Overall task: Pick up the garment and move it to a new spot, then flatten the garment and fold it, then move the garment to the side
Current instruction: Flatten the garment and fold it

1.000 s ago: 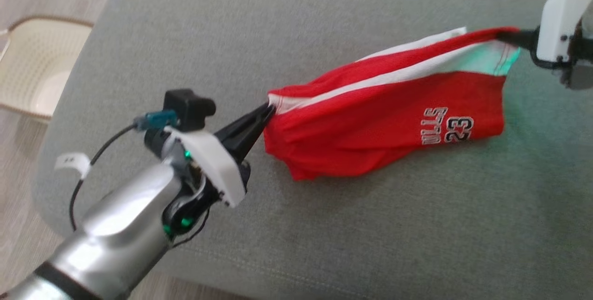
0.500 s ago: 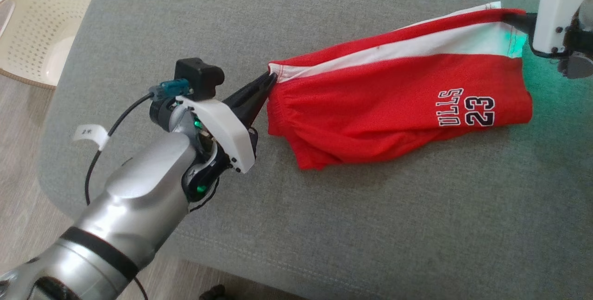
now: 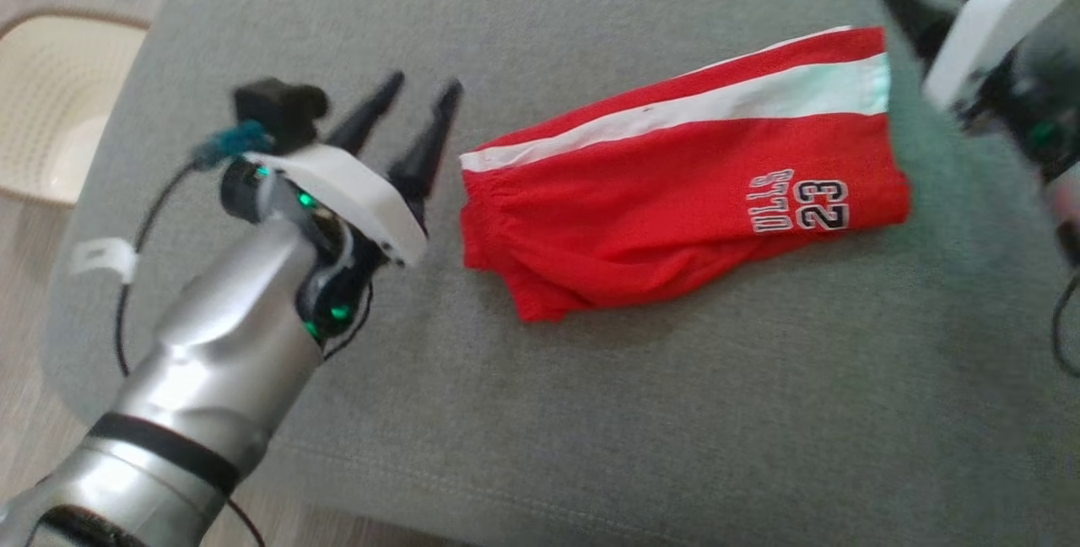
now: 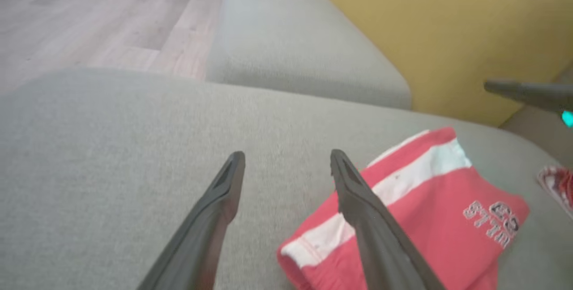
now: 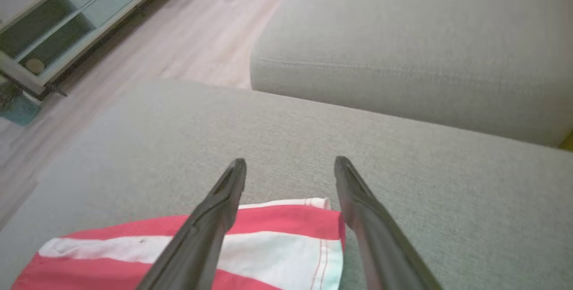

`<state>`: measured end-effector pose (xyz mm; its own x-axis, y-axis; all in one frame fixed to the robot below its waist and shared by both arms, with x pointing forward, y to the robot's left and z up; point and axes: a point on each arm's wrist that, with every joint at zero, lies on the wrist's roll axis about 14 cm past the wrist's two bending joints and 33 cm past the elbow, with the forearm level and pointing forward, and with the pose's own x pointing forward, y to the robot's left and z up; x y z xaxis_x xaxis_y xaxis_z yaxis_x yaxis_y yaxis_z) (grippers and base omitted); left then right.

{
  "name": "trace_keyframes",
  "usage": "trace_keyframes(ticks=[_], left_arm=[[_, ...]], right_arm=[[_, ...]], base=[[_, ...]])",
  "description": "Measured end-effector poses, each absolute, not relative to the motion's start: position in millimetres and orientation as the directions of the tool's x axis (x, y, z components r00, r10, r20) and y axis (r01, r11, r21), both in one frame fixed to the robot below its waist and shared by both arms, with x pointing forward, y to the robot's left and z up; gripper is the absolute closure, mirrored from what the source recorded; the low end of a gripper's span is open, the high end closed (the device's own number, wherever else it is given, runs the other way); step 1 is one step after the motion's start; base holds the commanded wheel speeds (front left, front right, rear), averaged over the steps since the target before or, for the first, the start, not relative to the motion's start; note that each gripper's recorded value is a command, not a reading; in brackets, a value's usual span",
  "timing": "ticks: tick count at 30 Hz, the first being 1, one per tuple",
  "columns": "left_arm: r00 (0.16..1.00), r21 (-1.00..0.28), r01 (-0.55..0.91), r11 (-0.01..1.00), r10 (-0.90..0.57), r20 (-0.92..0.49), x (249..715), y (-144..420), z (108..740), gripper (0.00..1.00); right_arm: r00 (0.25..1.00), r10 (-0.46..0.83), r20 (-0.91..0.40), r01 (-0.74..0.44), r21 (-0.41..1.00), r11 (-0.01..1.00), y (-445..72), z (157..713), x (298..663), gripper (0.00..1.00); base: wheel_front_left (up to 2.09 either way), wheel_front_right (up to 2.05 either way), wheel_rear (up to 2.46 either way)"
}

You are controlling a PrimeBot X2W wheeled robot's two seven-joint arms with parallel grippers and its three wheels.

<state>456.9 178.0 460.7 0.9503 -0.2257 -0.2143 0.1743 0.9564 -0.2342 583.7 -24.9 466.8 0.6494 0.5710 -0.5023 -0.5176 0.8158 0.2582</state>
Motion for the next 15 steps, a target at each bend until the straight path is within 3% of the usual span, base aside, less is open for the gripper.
trace_keyframes(ticks=[6, 10, 15], left_arm=[[0.984, -0.262, 0.174, 0.949, -0.180, -0.001, 461, 176, 524, 0.00], [0.992, -0.278, 0.123, 0.953, -0.119, 0.031, 440, 181, 526, 0.00], [0.991, -0.268, 0.121, 0.956, -0.099, 0.092, 421, 175, 539, 0.00]], right_arm=[[0.738, 0.588, -0.330, -0.580, 0.134, 0.803, -36, 491, 554, 0.00], [0.810, 0.554, -0.193, -0.569, -0.025, 0.822, -64, 519, 546, 0.00], [0.847, 0.526, -0.078, -0.532, -0.087, 0.842, -84, 535, 523, 0.00]], base=[[0.00, 0.00, 0.00], [0.00, 0.00, 0.00], [0.00, 0.00, 0.00]])
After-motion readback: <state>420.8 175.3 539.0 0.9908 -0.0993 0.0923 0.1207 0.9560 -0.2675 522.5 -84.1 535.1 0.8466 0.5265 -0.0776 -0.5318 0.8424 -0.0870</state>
